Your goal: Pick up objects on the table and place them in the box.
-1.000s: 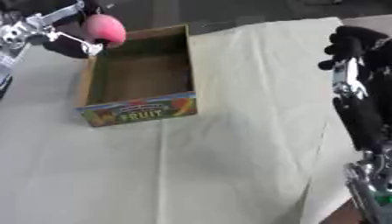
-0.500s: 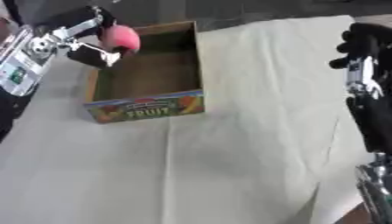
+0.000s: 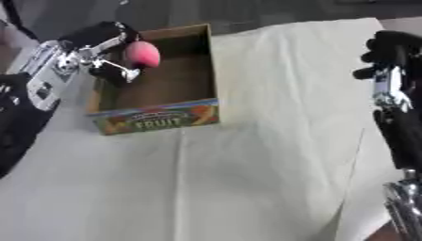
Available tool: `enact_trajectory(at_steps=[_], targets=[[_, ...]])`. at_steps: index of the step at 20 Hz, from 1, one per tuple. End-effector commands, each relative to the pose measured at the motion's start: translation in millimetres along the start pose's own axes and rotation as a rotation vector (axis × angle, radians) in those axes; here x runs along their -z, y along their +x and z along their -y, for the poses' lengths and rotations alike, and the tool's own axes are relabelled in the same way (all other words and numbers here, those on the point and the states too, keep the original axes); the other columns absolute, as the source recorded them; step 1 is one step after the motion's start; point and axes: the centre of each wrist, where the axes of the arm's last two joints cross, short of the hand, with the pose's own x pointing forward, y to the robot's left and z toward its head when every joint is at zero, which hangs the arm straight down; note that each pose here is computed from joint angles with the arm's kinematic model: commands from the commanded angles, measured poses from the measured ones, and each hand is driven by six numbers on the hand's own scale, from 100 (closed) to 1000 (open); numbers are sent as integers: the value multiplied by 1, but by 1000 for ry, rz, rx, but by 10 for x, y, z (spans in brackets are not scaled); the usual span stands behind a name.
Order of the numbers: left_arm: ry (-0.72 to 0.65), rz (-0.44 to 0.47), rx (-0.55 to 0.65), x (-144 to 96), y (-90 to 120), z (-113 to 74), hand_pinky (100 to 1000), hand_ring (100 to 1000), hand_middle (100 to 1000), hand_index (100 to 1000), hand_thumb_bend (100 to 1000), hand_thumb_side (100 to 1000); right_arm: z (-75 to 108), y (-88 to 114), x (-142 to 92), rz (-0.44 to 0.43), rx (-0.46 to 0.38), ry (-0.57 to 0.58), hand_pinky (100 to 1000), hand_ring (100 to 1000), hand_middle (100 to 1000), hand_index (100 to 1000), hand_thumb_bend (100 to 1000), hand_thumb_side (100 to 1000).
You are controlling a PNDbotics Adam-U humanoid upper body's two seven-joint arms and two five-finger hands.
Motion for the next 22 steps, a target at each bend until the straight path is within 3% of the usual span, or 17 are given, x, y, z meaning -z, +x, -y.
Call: enact_trajectory(at_steps=[1, 6, 8, 9, 11, 12, 13, 18, 20, 22], targets=[[26, -4, 64, 6, -48, -112, 650, 715, 600, 907, 187, 262, 21, 73, 54, 33, 2, 8, 575, 786, 531, 733, 100, 586], [-2, 16, 111, 10, -65, -62, 697, 759, 667, 958, 254, 339, 24, 72, 52, 30, 4, 7, 575, 786, 531, 733, 100, 585], [-11, 27, 123, 6, -73, -54, 721, 778, 698, 977, 338, 439, 26, 71, 51, 29, 4, 6, 575, 786, 531, 733, 100, 585], [-15, 33, 128, 3, -77, -51, 734, 790, 714, 994, 473, 596, 27, 70, 51, 29, 4, 5, 575, 786, 531, 733, 100, 585], [-19, 41, 136, -3, -82, -47, 735, 790, 714, 995, 487, 613, 28, 70, 50, 28, 4, 4, 575, 786, 531, 733, 100, 585], [-19, 43, 137, -4, -84, -44, 739, 794, 722, 1000, 563, 709, 28, 70, 50, 28, 4, 4, 576, 786, 531, 733, 100, 584], [-20, 45, 137, -6, -86, -38, 741, 796, 724, 1000, 585, 739, 27, 70, 52, 29, 4, 3, 576, 786, 531, 733, 100, 584], [-8, 38, 125, -12, -91, -9, 734, 791, 723, 1000, 583, 752, 24, 70, 51, 28, 6, 2, 576, 786, 531, 733, 100, 584], [21, 37, 106, -16, -84, -27, 720, 777, 705, 1000, 540, 741, 23, 68, 47, 25, 6, 1, 576, 786, 531, 733, 100, 584], [93, 39, 58, -33, -67, -102, 689, 745, 661, 948, 431, 738, 27, 63, 40, 22, 5, -1, 576, 786, 531, 733, 100, 584]])
